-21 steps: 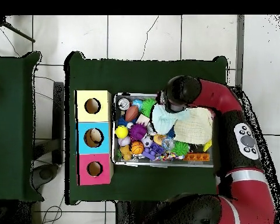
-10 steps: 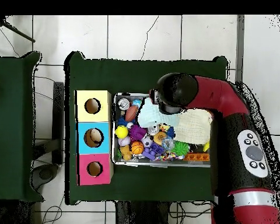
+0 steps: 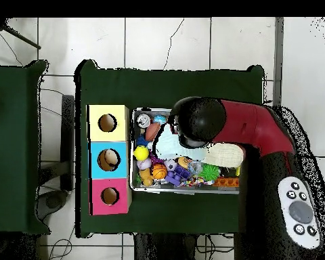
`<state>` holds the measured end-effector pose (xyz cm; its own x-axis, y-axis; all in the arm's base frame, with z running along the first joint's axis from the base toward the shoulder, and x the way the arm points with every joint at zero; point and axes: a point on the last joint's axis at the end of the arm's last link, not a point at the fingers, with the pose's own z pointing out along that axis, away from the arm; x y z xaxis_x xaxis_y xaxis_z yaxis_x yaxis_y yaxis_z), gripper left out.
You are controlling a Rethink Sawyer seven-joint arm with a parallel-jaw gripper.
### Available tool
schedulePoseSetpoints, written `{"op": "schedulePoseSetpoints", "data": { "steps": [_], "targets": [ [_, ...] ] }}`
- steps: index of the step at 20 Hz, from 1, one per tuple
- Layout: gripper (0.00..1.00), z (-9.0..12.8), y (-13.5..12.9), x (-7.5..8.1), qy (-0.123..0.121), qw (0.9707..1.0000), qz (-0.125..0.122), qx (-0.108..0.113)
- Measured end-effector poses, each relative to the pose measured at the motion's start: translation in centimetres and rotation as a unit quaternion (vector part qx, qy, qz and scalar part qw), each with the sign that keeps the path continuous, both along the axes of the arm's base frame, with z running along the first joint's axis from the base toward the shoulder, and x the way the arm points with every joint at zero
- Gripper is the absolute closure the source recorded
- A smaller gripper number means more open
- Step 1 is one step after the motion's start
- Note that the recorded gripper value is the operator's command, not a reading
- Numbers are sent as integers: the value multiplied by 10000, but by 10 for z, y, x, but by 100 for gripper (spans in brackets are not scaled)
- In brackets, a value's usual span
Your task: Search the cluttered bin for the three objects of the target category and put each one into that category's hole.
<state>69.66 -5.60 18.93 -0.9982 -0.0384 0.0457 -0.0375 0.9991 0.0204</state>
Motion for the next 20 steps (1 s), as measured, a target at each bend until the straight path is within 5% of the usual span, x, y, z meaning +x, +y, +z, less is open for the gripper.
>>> {"op": "schedulePoseSetpoints", "data": {
  "steps": [11, 20],
  "targets": [
    [100, 35, 20, -34, 59, 9997, -6, -236],
    [100, 44, 39, -30, -16, 9996, 74, -260]
  ]
}}
